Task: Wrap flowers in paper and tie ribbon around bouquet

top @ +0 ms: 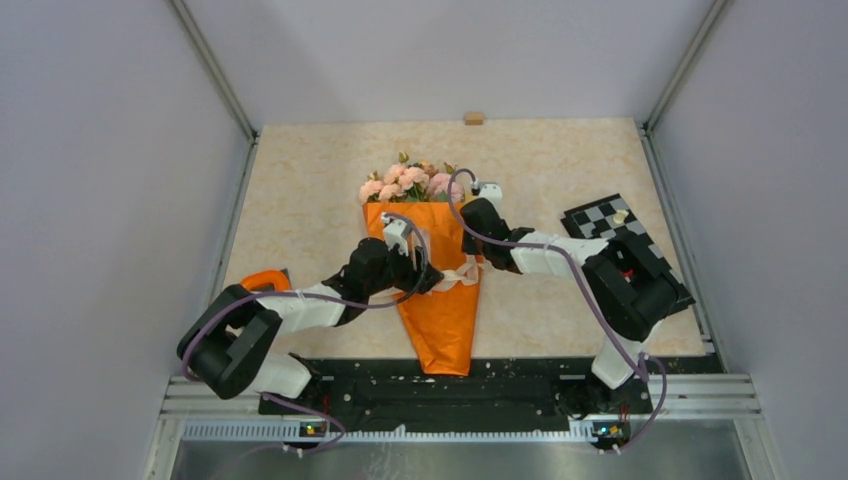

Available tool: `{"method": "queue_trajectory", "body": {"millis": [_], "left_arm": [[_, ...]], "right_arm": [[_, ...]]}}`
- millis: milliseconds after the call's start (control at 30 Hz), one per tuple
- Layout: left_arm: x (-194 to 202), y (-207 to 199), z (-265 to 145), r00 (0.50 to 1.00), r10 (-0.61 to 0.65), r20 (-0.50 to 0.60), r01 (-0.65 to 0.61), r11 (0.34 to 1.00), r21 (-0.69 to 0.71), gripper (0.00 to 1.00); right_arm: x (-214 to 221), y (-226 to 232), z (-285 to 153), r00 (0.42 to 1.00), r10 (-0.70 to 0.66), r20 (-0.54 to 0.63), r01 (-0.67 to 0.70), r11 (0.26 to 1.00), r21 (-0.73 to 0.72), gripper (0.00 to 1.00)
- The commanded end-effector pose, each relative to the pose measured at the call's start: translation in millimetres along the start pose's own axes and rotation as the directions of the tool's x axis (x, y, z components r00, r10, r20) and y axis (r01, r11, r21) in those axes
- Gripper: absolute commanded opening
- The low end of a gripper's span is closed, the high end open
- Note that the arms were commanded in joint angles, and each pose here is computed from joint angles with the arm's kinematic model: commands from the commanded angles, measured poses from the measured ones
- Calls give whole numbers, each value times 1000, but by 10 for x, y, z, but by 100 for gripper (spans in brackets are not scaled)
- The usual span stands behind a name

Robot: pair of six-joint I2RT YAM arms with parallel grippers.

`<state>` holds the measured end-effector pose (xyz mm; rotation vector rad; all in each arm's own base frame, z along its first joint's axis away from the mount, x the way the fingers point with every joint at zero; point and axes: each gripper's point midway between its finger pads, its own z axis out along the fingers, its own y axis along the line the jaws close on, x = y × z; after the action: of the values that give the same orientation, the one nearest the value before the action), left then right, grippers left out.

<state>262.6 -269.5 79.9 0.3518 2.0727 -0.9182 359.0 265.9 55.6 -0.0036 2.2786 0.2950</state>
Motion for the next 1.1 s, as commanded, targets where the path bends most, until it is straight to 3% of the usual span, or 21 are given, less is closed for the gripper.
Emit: {"method": "queue_trajectory", "body": {"millis": [0,167,300,467,600,900,1067], "left_arm": [[-183,-43,22,997,-63,48,64,998,-23,76],[-260,50,87,987,-142,80,149,985,-88,76],[-338,106,165,979,-176,99,188,974,-125,65],[-435,409,203,973,-191,131,223,924,-310,35],[-656,666,115,972,-138,190,213,857,-470,0],[-1453,955,130,958,-52,283,187,860,-475,0],[-1665,1123,255,958,-49,281,173,882,-438,0]], "right_arm": [[-204,128,-153,998,8,66,-3,997,-72,0],[-215,171,-213,997,3,79,5,995,-98,0],[-224,172,-247,996,-5,84,14,995,-99,0],[-278,117,-300,994,-14,106,22,997,-80,0],[-381,63,-321,990,-40,139,47,998,-47,0],[-1365,-216,-229,937,-102,335,80,994,80,0],[-1749,-408,-147,906,-134,401,92,988,124,0]]}}
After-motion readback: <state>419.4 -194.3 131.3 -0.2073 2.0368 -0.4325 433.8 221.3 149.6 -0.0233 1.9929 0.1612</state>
